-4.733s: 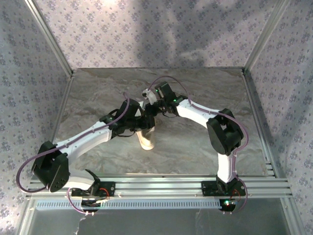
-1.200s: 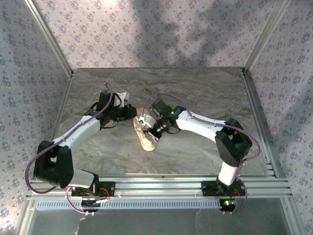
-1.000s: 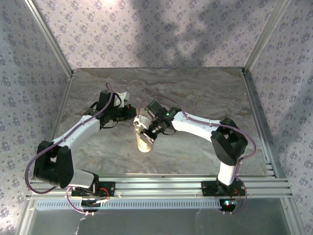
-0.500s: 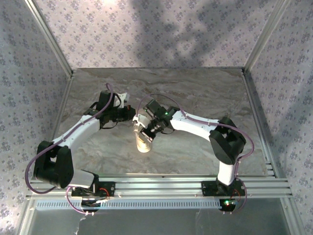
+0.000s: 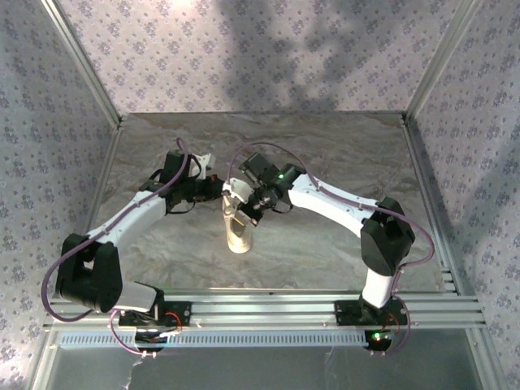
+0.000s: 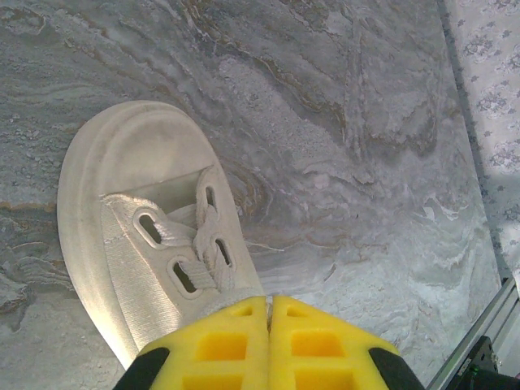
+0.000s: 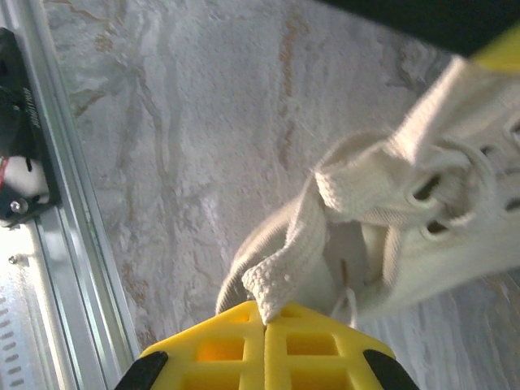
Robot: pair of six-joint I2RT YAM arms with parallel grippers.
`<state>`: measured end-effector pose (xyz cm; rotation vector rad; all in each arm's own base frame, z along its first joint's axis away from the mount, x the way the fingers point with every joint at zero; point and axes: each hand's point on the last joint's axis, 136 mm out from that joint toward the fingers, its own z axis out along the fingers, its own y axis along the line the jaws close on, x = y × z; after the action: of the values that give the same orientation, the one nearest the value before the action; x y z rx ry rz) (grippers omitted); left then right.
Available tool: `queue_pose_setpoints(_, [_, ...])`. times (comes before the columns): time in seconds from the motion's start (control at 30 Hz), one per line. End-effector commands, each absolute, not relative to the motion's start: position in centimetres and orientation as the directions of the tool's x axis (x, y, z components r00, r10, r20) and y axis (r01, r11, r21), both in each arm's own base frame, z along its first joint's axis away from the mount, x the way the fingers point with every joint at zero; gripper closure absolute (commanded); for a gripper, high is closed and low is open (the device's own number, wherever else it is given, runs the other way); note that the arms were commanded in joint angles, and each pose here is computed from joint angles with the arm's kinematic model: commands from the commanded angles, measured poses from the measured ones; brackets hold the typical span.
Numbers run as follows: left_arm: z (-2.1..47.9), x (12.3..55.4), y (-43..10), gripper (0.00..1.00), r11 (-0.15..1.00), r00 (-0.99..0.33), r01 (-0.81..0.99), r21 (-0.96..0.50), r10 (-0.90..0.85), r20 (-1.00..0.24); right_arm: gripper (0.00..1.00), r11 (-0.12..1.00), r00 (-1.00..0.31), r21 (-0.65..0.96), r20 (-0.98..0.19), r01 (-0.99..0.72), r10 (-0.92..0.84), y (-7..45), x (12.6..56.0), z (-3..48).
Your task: Tie the shoes
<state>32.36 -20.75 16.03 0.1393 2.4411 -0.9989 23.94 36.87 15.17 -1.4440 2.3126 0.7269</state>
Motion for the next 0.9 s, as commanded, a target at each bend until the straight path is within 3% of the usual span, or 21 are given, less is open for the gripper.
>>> queue_pose_setpoints(0.0, [16.7,32.8,-20.9,1.00,0.724,-0.856,0.305,-0.619,-0.077,-0.511,0.97,0.397,-0.443,0.198,-0.448,-0.896,-0.777,34.0,24.1,15.5])
queue_pose_setpoints(0.3, [16.8,33.0,-21.0,1.00,0.727,-0.836,0.338,-0.598,-0.060,-0.546,0.96,0.403,-0.489,0.292,-0.350,-0.867,-0.799,31.6,23.0,15.0])
queue_pose_setpoints(0.57, [19.3,32.6,-25.2,1.00,0.672,-0.783,0.505,-0.542,0.092,-0.616,0.95,0.253,-0.475,0.448,-0.502,-0.858,-0.722,37.9,21.3,17.7])
queue_pose_setpoints(0.7, [18.1,32.2,-25.8,1.00,0.667,-0.811,0.507,-0.546,0.153,-0.565,0.95,0.208,-0.473,0.475,-0.551,-0.855,-0.688,40.2,21.3,18.8])
queue_pose_setpoints(0.87, [16.4,31.8,-25.0,1.00,0.691,-0.843,0.483,-0.538,0.202,-0.498,0.94,0.238,-0.516,0.493,-0.567,-0.837,-0.642,40.0,21.9,18.3])
